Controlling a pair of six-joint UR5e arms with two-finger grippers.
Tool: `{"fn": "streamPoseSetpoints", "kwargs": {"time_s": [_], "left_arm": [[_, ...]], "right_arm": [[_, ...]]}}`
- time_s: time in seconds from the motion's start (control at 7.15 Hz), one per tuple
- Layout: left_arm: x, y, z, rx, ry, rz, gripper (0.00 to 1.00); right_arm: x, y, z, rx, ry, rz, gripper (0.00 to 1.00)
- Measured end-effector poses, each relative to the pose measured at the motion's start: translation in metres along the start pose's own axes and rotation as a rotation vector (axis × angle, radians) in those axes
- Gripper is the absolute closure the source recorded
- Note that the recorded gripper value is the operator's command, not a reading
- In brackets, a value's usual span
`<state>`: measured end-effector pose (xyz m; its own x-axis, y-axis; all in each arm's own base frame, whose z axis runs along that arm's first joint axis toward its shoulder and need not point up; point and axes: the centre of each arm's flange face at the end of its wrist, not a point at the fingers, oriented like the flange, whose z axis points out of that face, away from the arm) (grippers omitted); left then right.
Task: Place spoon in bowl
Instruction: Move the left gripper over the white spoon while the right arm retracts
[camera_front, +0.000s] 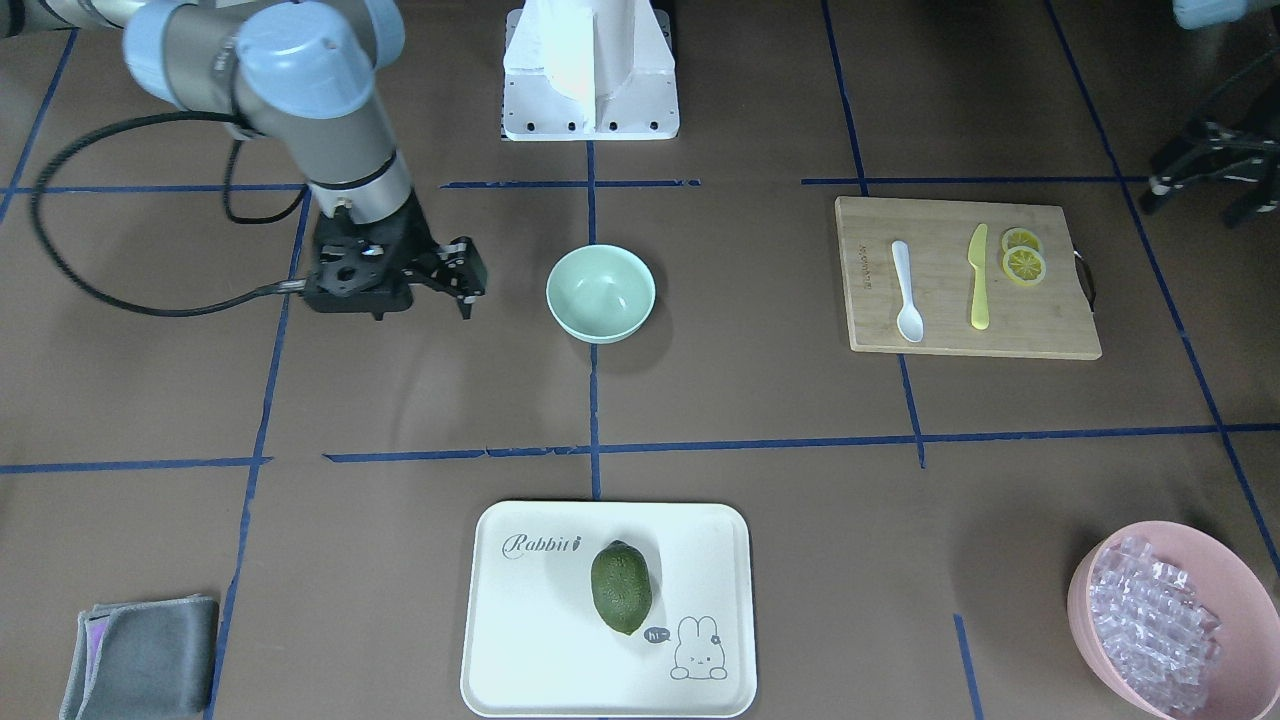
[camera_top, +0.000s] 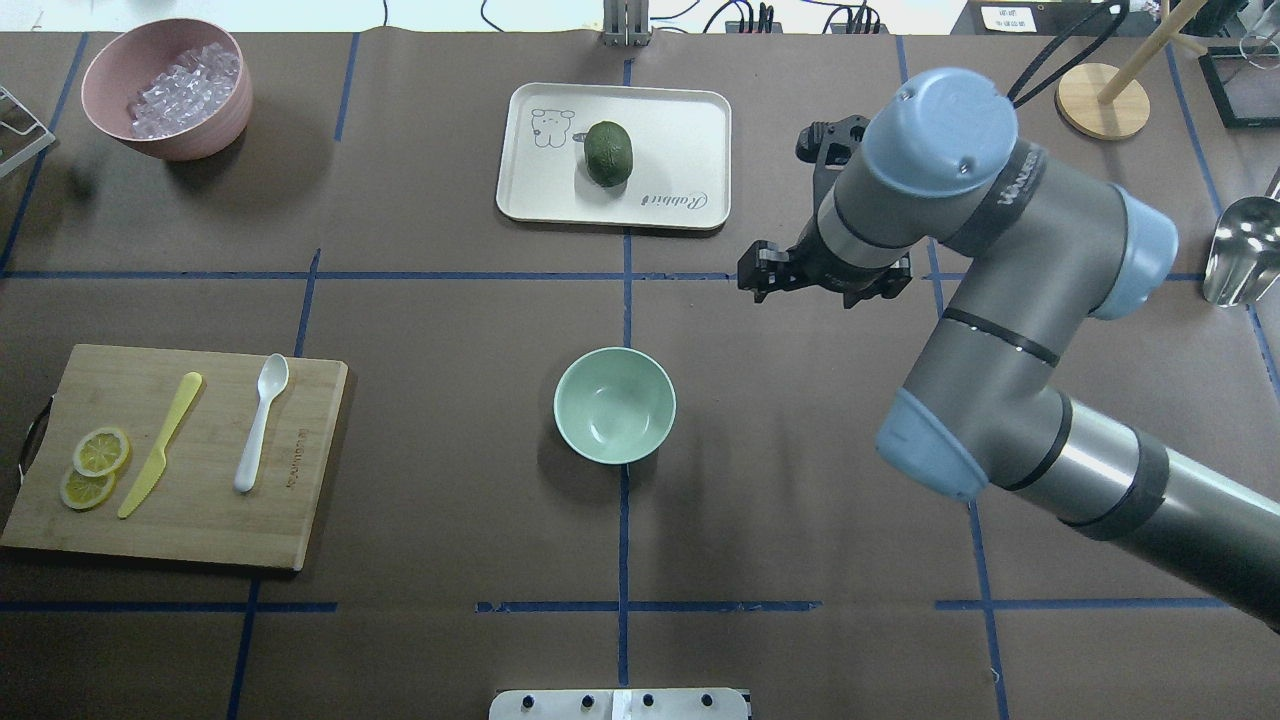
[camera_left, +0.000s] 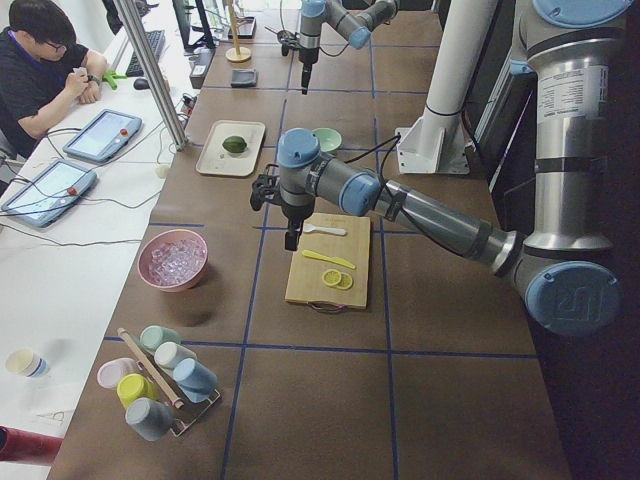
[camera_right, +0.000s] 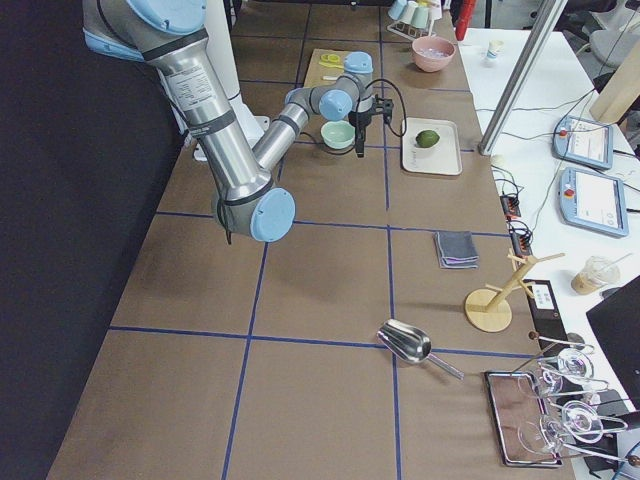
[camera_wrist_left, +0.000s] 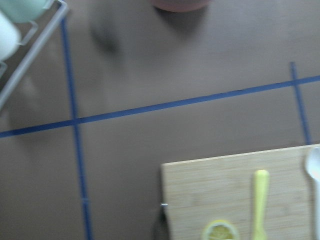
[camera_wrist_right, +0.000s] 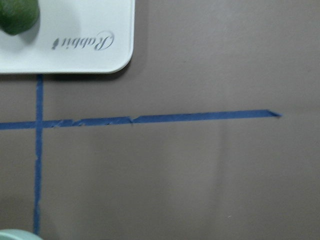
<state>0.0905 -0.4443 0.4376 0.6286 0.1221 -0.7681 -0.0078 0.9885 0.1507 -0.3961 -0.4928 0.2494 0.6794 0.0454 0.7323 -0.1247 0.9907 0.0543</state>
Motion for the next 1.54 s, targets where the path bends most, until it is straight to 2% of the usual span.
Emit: {"fn": "streamPoseSetpoints", "kwargs": {"time_s": [0.28, 0.42, 0.7, 0.98, 1.54], "left_arm": [[0.067, 0.01, 0.051, 0.037, -0.021, -0.051, 0.01], [0.087, 0.017, 0.088, 0.07, -0.033, -0.072, 0.02], [0.117, 0.035, 0.162, 0.123, -0.016, -0.097, 0.04], [0.135, 0.047, 0.194, 0.118, -0.013, -0.086, 0.09], [0.145, 0.043, 0.229, 0.085, -0.029, -0.07, 0.21]], "right_arm": [[0.087, -0.04, -0.02, -0.027, 0.011, -0.078, 0.0], [0.136, -0.056, -0.03, -0.041, 0.015, -0.128, 0.0], [0.225, -0.073, -0.047, -0.049, 0.033, -0.198, 0.0], [0.283, -0.073, -0.053, -0.064, 0.042, -0.244, 0.0], [0.299, -0.07, -0.052, -0.073, 0.046, -0.254, 0.0]]}}
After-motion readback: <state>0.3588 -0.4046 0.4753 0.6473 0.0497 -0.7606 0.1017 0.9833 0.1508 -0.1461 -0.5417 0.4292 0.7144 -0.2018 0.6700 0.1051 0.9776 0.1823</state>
